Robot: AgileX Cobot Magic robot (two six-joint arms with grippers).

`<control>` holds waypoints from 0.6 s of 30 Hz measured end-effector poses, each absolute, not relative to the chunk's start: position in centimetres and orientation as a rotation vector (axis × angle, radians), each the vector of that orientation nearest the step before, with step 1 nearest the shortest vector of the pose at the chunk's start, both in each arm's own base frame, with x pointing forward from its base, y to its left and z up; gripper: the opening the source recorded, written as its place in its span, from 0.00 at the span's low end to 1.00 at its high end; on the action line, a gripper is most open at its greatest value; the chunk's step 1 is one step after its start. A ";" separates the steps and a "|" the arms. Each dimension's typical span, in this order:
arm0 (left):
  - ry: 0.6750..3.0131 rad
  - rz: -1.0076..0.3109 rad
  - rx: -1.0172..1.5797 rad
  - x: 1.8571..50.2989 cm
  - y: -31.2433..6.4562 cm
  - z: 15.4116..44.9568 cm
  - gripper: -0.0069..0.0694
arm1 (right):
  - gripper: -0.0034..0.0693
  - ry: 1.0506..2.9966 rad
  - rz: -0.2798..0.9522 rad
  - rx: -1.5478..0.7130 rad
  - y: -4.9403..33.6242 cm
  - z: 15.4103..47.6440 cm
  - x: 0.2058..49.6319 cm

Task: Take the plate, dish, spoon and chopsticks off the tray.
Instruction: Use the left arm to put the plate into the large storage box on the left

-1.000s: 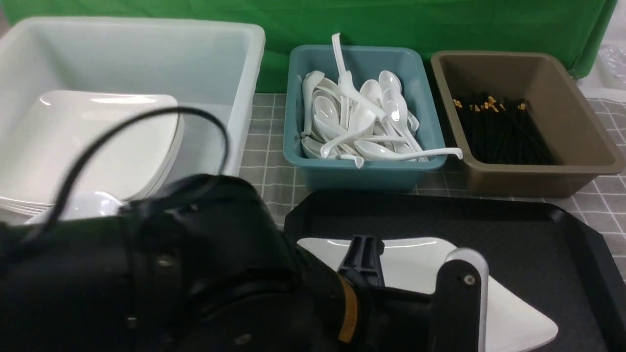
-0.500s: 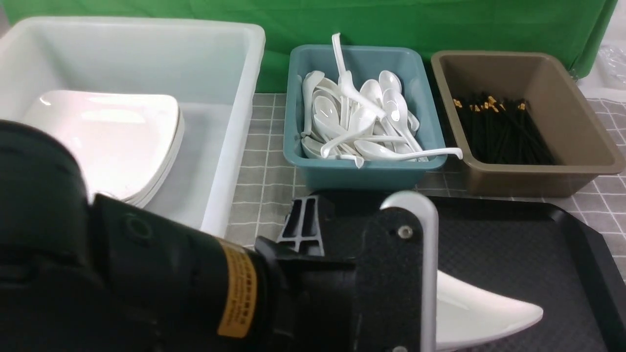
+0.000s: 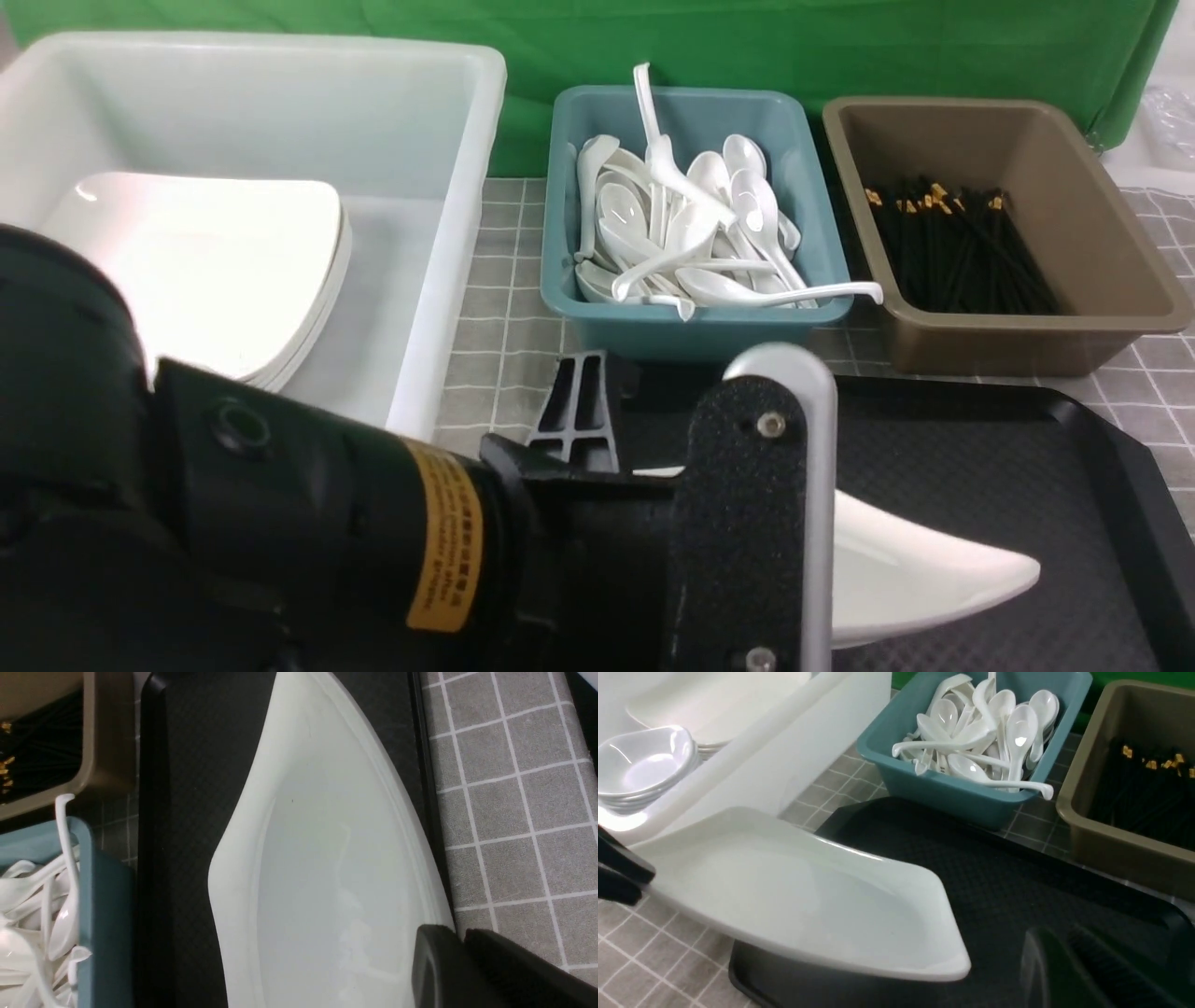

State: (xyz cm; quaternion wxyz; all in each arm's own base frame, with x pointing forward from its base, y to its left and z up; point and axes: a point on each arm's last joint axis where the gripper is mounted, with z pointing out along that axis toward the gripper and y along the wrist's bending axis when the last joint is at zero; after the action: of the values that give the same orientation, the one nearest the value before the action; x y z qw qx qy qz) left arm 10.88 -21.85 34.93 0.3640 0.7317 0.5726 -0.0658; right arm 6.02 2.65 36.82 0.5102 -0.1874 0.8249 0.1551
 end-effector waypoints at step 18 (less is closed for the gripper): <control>1.441 -0.043 1.689 10.7 -18.5 38.5 0.13 | 0.17 1.982 0.362 -0.451 2.6 36.8 6.1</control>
State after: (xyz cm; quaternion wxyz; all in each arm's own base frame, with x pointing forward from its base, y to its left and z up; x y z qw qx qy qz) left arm 10.73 -18.46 38.49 0.4446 0.6813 0.5812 -0.0173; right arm 6.07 2.59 36.84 0.5129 -0.1876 0.8241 0.1504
